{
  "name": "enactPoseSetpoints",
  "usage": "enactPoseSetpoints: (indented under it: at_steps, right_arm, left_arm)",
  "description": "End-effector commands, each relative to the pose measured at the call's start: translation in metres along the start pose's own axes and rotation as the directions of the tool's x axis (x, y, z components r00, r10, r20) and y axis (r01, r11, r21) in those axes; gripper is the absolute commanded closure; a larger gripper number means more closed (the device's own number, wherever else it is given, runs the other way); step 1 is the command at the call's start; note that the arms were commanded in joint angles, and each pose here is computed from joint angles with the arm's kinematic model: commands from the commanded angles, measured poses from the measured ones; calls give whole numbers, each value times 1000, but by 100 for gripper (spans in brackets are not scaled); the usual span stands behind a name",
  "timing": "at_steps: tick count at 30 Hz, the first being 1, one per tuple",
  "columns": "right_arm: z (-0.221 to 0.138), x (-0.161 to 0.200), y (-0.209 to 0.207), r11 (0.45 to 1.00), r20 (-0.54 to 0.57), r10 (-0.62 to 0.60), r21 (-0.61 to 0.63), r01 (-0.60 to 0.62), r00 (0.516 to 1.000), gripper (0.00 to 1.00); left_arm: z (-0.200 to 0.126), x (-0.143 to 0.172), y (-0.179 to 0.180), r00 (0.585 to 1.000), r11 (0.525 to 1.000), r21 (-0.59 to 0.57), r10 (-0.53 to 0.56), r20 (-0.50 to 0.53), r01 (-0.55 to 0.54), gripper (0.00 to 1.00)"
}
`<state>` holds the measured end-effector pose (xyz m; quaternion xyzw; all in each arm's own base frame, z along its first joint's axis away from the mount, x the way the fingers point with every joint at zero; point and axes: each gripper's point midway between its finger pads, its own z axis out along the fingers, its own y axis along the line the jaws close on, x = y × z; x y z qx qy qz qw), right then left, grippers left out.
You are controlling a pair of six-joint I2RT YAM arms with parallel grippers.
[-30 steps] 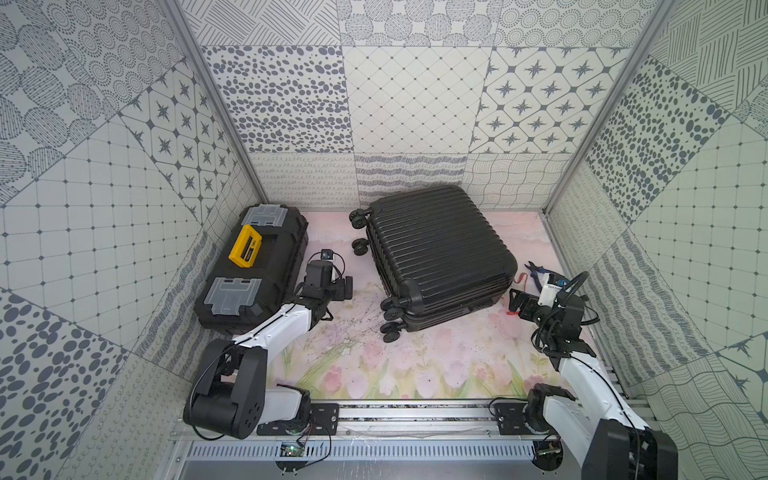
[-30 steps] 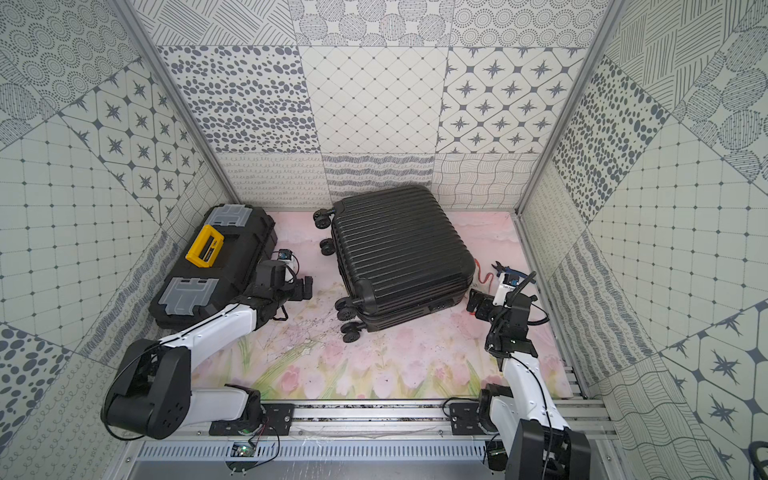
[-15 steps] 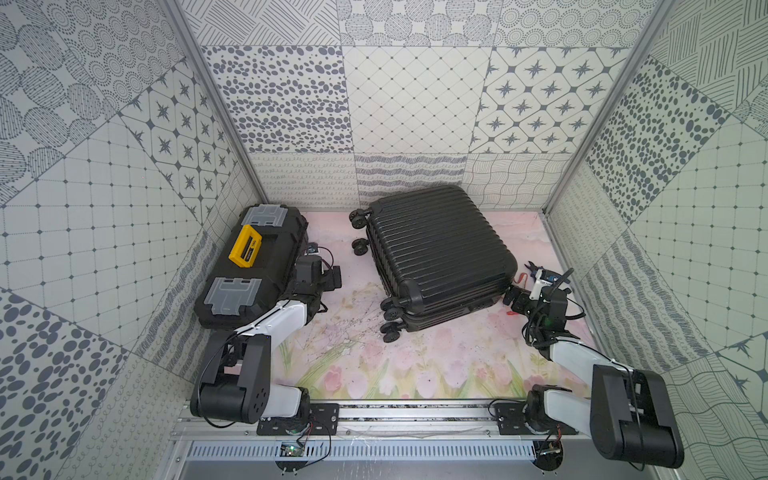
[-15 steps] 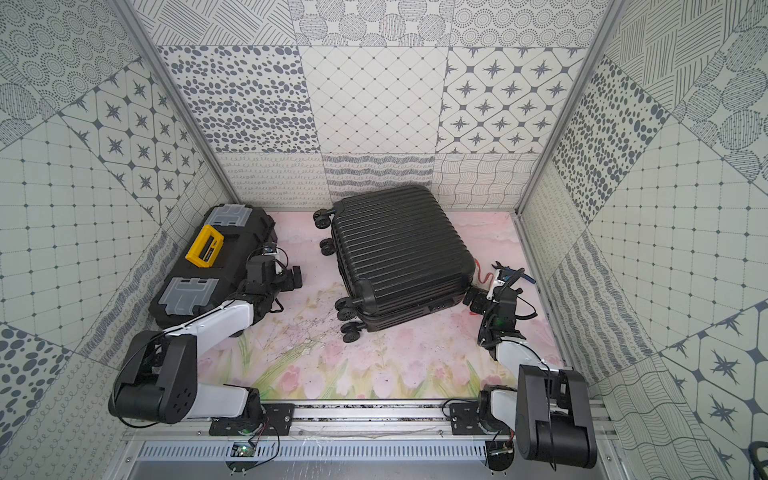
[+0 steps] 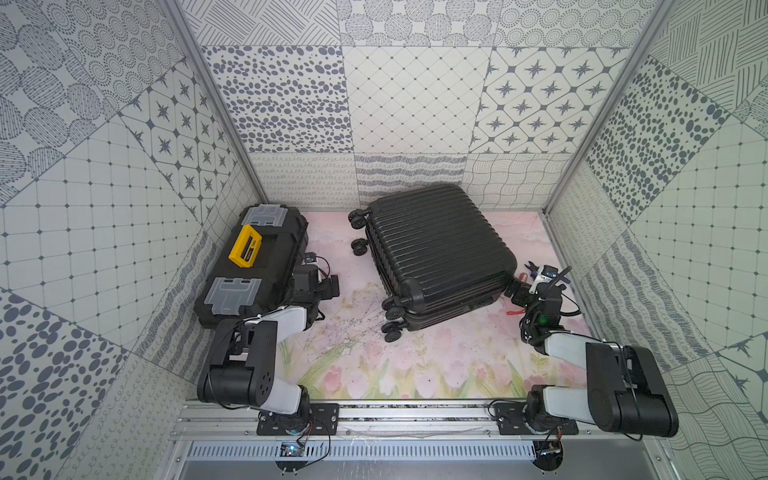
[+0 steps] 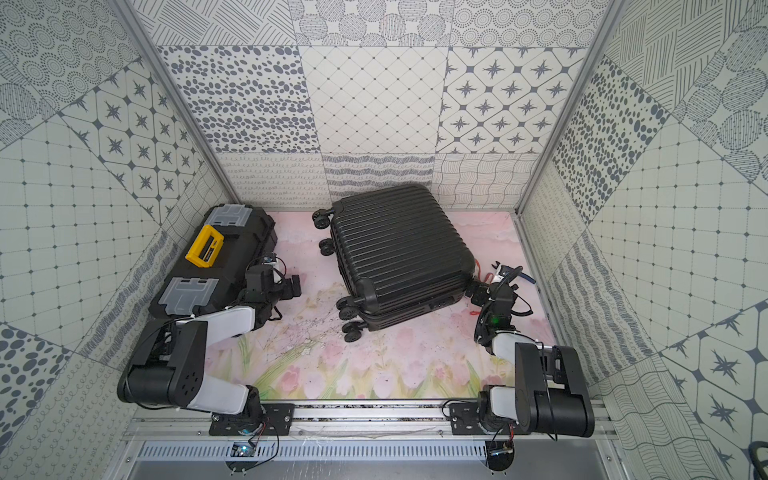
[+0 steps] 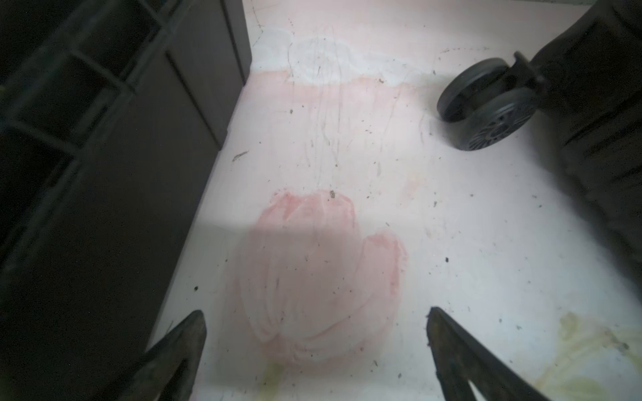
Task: Close the suitcase zippers
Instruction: Reset both arms
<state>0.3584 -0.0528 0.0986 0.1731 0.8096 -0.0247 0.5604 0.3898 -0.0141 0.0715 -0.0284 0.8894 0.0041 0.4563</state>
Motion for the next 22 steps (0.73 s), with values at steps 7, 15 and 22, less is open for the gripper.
enactPoseSetpoints:
  at_steps: [7, 15, 22]
  right_arm:
    - [6, -31, 15, 999, 140, -16, -46, 22, 990, 2]
    - [7, -30, 23, 995, 137, -35, -89, 48, 990, 2]
    - [7, -30, 24, 994, 138, -38, -96, 52, 990, 2]
  left_arm:
    - [0, -19, -15, 997, 995, 88, 35, 72, -41, 1]
    - [3, -19, -14, 998, 996, 80, 32, 57, -37, 1]
    - [0, -20, -9, 997, 998, 59, 22, 74, -27, 1]
